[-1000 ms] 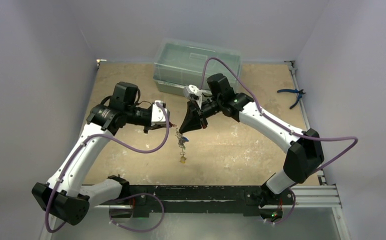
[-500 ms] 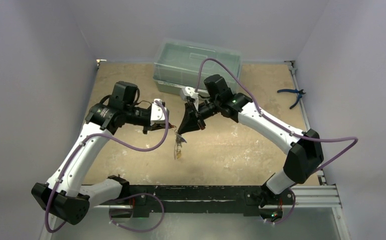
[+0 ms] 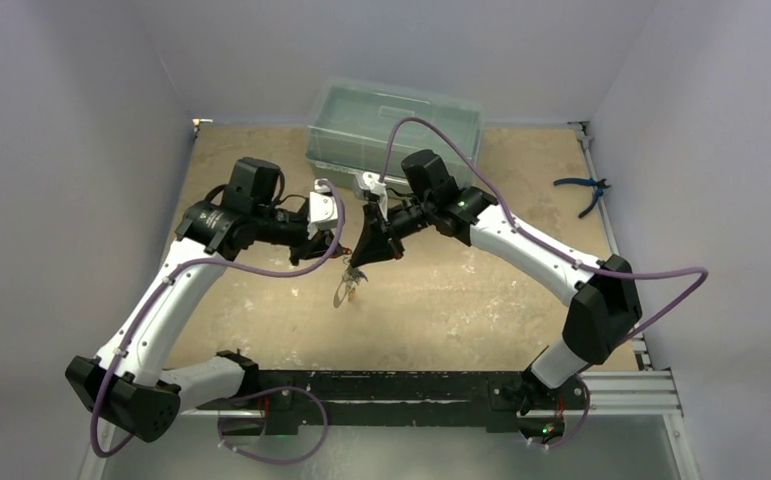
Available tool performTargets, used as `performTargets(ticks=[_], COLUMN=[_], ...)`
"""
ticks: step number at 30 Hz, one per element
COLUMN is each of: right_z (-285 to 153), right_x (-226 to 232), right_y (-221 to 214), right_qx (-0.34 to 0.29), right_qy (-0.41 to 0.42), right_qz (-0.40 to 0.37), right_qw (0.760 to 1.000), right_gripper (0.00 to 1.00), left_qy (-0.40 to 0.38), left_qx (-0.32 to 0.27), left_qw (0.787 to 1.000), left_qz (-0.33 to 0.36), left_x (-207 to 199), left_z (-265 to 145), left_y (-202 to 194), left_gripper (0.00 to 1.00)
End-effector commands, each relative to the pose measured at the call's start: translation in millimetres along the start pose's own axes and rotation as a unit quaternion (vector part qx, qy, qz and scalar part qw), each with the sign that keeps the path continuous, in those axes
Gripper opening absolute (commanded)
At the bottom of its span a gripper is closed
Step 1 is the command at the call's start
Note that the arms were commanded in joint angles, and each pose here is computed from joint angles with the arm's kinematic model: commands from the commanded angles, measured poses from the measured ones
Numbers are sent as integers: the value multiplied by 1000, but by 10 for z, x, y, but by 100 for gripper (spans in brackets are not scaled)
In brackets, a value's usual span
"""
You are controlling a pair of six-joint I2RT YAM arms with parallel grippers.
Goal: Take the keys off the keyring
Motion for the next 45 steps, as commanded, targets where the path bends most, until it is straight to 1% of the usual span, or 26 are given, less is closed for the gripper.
performTargets(ticks=[1, 5, 8, 12, 14, 20, 25, 27, 28, 30, 34, 37, 38, 39, 40, 42, 45], right_z=[118, 140, 121, 72, 65, 13, -55, -69, -88, -98, -88, -59, -55, -55, -66, -94, -113], right_x=[-28, -32, -12, 31, 63, 93, 179, 220, 239, 257, 225, 130, 75, 4, -43, -46, -33], right_y=[-30, -4, 51, 81, 74, 46, 62, 61, 83, 73, 56, 58, 72, 52, 31, -10, -31], right_qx=[-13, -26, -44, -60, -68, -93, -136, -142, -151, -153, -156, -148, -144, -132, -114, -80, -74], right_qy=[22, 32, 47, 64, 71, 90, 123, 143, 150, 161, 153, 118, 92, 56, 28, 15, 6], right_qz=[26, 29, 27, 40, 51, 78, 98, 112, 103, 112, 126, 128, 114, 110, 89, 76, 70], right_qw=[999, 999, 998, 995, 994, 989, 978, 973, 972, 969, 968, 974, 979, 983, 989, 994, 995], right_gripper=[0, 0, 0, 0, 0, 0, 0, 0, 0, 0, 0, 0, 0, 0, 0, 0, 0], left_qy=[29, 34, 35, 60, 56, 37, 24, 20, 18, 22, 17, 22, 28, 32, 33, 37, 47], left_qx=[-34, -27, -21, 2, 12, -7, -24, -27, -28, -28, -30, -27, -21, -15, -11, -6, -3], left_qw=[999, 999, 997, 989, 983, 976, 971, 970, 971, 972, 976, 980, 981, 982, 982, 983, 986], left_qz=[0, -25, -59, -137, -174, -214, -237, -239, -237, -233, -215, -196, -193, -188, -185, -182, -158], left_x=[116, 116, 124, 222, 250, 209, 172, 157, 150, 158, 157, 148, 151, 147, 137, 127, 152], left_z=[-30, 0, 40, 122, 168, 214, 215, 213, 211, 200, 157, 116, 105, 90, 79, 65, 45], left_y=[263, 279, 267, 179, 157, 200, 259, 270, 270, 271, 310, 321, 298, 267, 236, 182, 176], left_gripper=[0, 0, 0, 0, 0, 0, 0, 0, 0, 0, 0, 0, 0, 0, 0, 0, 0])
Point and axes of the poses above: each gripper's point midway between its finger pads, its own z axis out along the fingers, its own x axis along the line the jaws close on, y = z × x, the point moved 6 cm from there along -z, back along the fingers, and after that the axes turned 6 degrees about z, right-handed, at the moved point
